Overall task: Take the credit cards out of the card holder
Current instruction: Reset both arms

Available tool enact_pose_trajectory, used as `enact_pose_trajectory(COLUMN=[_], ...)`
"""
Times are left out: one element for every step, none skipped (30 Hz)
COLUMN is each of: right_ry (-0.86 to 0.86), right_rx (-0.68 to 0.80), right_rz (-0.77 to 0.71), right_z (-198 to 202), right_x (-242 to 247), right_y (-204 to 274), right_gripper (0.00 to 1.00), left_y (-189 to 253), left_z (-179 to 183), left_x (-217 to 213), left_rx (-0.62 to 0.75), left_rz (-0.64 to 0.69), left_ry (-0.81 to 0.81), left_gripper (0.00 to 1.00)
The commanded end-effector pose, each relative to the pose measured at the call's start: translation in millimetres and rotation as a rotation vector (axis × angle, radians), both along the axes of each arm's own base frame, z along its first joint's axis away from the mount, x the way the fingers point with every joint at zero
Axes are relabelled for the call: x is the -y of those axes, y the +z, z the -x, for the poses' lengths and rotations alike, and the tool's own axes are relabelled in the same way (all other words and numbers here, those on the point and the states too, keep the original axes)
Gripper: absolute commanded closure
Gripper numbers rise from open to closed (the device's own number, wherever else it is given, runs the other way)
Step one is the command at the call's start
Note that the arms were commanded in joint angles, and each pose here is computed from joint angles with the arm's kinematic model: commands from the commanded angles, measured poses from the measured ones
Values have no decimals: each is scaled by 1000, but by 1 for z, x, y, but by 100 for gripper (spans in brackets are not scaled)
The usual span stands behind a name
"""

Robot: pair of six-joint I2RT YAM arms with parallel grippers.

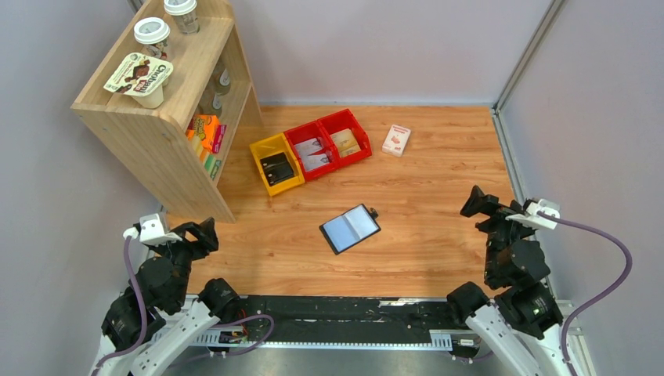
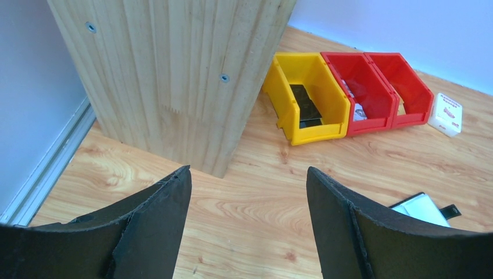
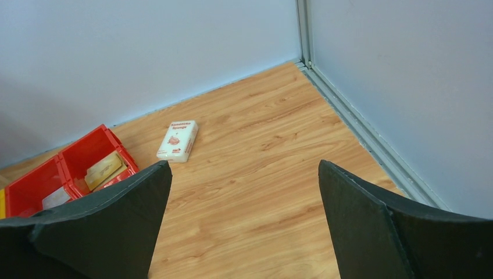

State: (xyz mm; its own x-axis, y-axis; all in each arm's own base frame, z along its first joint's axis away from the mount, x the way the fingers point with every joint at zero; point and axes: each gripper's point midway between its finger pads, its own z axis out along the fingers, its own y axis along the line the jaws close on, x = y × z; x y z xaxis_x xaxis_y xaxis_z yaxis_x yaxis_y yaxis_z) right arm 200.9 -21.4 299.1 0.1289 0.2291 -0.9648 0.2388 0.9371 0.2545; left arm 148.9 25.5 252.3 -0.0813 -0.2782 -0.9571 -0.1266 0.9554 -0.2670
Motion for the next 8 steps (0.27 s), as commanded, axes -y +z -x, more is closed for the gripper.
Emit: enact_pose_trajectory(right_ry=[-47, -54, -51, -46, -33, -14, -1, 5], right_rx=[5, 13, 22, 32, 38, 49, 65, 78], right_rz=[14, 7, 0, -9, -12, -17, -20, -19], right_z=[17, 20, 21, 23, 23, 25, 27, 29], right_x=[17, 20, 20, 20, 19, 17, 16, 17], right_y=[10, 10, 10, 10, 9, 9, 10, 11], right_gripper=[0, 0, 0, 0, 0, 0, 0, 0], left_y=[2, 3, 2, 2, 2, 1, 2, 1], left_z=[0, 0, 0, 0, 0, 0, 0, 0], left_x=[0, 0, 0, 1, 0, 0, -1, -1], left_rx=[6, 7, 5, 3, 2, -3, -1, -5], left_rz=[-6, -4, -6, -9, -8, -10, -4, -7], left_ry=[-9, -8, -9, -9, -5, -2, 5, 6], left_gripper=[20, 20, 20, 20, 20, 20, 20, 20])
